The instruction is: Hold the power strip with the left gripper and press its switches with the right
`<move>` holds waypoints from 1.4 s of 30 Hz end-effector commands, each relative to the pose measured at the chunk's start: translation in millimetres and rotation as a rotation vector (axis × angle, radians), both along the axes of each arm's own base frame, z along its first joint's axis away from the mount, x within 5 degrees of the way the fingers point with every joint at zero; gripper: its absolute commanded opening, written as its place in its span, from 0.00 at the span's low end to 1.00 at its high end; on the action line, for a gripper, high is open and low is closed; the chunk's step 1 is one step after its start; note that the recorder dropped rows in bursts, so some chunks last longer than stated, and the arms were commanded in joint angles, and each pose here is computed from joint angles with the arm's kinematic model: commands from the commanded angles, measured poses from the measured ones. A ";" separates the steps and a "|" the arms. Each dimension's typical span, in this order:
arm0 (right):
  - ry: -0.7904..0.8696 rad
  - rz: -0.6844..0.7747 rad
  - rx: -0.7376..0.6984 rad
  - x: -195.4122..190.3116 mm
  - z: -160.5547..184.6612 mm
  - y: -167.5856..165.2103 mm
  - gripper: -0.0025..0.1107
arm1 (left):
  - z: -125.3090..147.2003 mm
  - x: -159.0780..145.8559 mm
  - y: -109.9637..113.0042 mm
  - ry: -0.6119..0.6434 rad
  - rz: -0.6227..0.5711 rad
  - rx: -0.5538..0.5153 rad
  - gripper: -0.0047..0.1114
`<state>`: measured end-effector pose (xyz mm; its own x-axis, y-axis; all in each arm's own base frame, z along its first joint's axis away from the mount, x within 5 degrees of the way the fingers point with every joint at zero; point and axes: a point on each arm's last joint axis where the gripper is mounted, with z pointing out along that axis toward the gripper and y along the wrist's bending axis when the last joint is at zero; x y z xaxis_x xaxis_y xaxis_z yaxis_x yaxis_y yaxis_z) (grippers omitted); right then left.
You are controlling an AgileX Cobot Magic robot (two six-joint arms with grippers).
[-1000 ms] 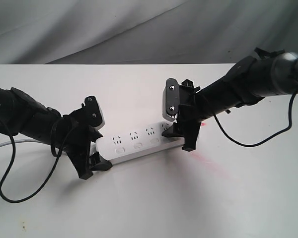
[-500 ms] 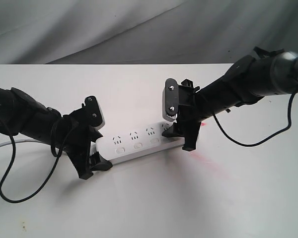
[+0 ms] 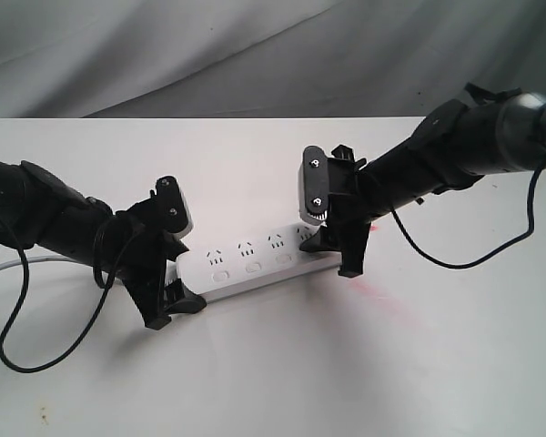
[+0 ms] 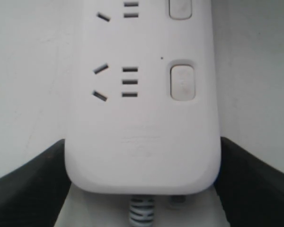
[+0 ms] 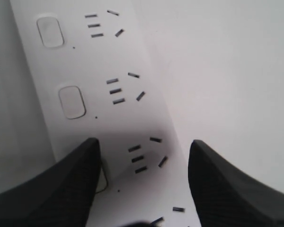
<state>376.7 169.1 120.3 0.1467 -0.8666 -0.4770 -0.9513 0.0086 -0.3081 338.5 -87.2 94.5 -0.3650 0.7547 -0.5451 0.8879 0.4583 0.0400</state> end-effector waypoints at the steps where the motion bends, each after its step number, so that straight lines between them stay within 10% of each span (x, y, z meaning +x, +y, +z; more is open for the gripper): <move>1: -0.013 0.059 -0.122 1.5 -24.1 -17.9 0.49 | -4.4 0.7 4.4 -0.022 -0.018 0.054 0.62; 29: -0.109 -0.019 0.034 -4.5 56.9 -13.1 0.49 | -4.4 0.7 4.4 -0.022 -0.018 0.054 0.62; 42: -0.023 -0.091 0.018 4.2 35.9 -36.9 0.49 | -4.4 0.7 4.4 -0.022 -0.018 0.054 0.62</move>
<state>381.6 134.3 161.1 0.0930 -0.8673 -0.4891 -0.9327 0.0961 -0.3477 338.6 -87.2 94.6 -0.3663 0.7535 -0.5459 0.8872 0.4597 0.0393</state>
